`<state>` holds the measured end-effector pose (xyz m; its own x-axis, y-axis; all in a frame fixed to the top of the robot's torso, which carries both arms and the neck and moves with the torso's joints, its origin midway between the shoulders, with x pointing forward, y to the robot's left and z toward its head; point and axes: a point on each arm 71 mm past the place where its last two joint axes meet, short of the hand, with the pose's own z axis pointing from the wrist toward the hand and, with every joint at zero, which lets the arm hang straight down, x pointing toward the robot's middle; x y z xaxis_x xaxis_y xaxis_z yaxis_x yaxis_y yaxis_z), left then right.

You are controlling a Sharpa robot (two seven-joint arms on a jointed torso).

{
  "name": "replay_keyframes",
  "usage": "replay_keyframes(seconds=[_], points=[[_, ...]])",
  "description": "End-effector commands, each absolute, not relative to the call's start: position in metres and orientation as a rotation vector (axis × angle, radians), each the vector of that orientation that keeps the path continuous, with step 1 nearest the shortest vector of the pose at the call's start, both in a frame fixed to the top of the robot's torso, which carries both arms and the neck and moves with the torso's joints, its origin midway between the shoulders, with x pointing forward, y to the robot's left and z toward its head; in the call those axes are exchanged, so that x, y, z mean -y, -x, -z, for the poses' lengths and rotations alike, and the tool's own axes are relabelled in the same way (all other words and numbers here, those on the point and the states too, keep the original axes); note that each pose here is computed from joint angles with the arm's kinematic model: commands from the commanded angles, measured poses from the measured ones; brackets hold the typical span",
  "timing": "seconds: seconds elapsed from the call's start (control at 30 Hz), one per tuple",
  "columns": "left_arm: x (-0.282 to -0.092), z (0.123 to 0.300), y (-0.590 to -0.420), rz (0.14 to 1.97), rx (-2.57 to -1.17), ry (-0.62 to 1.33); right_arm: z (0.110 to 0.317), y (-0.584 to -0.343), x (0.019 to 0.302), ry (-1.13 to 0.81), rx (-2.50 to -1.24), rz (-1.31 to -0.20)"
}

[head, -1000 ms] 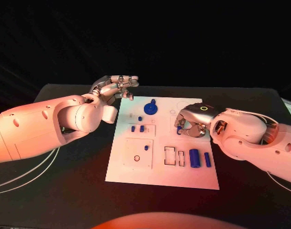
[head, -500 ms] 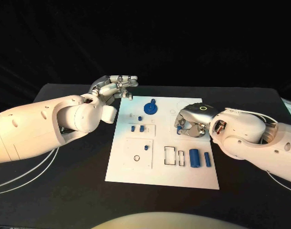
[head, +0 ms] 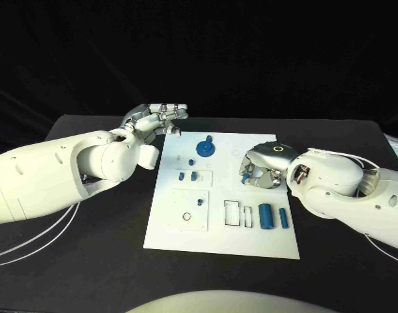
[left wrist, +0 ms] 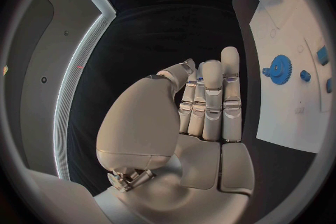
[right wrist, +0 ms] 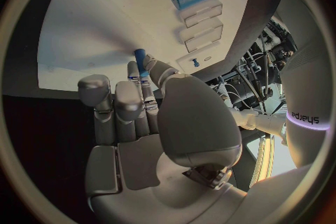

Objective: Assemble the parts on the task board

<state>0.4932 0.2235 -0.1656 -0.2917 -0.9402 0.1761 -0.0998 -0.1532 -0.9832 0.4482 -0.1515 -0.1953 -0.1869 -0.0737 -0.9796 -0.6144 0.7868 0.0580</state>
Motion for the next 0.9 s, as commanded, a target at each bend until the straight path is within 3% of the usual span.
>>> replay_keyframes(seconds=[0.03,0.27,0.53,0.7,0.9], points=[[-0.222,0.165,-0.493,1.541,-1.411,1.220,0.193,-0.448,0.154,0.486,-1.651,-0.561],[-0.224,0.165,-0.494,1.535,-1.408,1.221,0.183,-0.448,0.160,0.400,-1.602,-0.616],[-0.224,0.166,-0.495,1.533,-1.407,1.222,0.166,-0.444,0.168,0.327,-1.639,-0.671],[-0.223,0.166,-0.496,1.534,-1.408,1.222,0.161,-0.436,0.156,0.317,-1.662,-0.736],[-0.222,0.166,-0.496,1.537,-1.409,1.221,0.166,-0.418,0.122,0.365,-1.669,-0.853]])
